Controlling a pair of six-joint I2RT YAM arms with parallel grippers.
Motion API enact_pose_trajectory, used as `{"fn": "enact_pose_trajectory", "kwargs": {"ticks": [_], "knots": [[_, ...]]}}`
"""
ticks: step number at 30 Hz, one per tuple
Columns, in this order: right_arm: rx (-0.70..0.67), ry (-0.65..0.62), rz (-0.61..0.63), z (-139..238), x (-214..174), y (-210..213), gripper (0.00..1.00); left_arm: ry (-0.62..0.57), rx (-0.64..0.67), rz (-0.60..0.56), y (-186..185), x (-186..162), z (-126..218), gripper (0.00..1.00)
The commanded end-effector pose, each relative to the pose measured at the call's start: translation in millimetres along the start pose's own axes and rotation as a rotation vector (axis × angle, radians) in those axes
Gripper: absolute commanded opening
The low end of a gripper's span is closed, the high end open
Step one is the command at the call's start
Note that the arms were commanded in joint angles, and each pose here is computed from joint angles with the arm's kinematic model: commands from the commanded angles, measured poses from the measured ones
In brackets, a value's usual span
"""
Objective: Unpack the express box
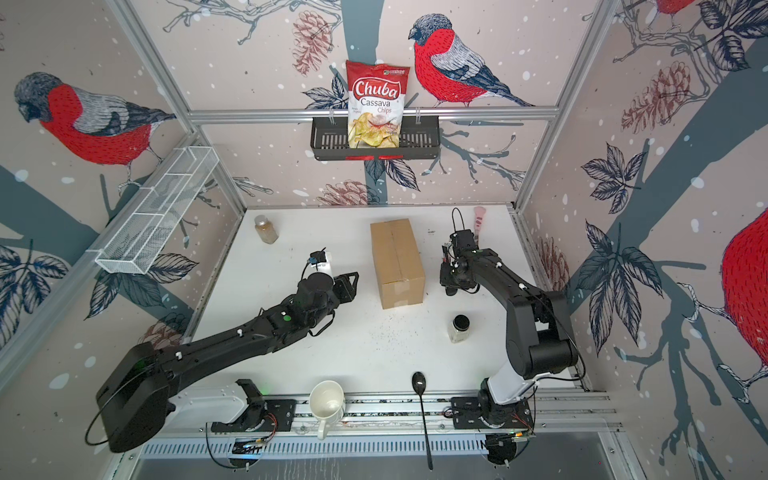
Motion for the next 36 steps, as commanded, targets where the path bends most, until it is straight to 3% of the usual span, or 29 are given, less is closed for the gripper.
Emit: {"fn": "enact_pose_trajectory", "kwargs": {"ticks": [1,14,28,32,36], "knots": [[0.05,-0.071,0.025,-3.3,22.5,6.0,0.0,0.037,-0.022,-0.027,-5.2,-0.7,-9.8,0.43],[0.205,-0.108,0.04,-0.9,18.9,61.5,0.0,0.008,0.035,-0.038,0.3,16.3,-54.0,0.43],[0.333,-0.126,0.088,4.8,-0.9,150.7,0.0,-0.106,0.091,-0.064,16.4,106.3,-53.0,0.43],[0.283,-0.166,0.037,17.5,6.2,124.0,0.0,-0.112,0.094,-0.076,10.7,114.3,-40.6,0.43],[0.237,-0.187,0.019,28.7,18.5,97.7,0.0,-0.064,0.098,-0.036,20.3,99.4,-33.5,0.42]]}}
Point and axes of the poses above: each gripper's point midway between its finger pads, its own z axis back along the fingers, its own y axis along the line the jaws close on, x = y × z, the point moved 1 cm from there along z, back along the fingers, and after that the axes turned 14 degrees about z, right-handed, at the moved point
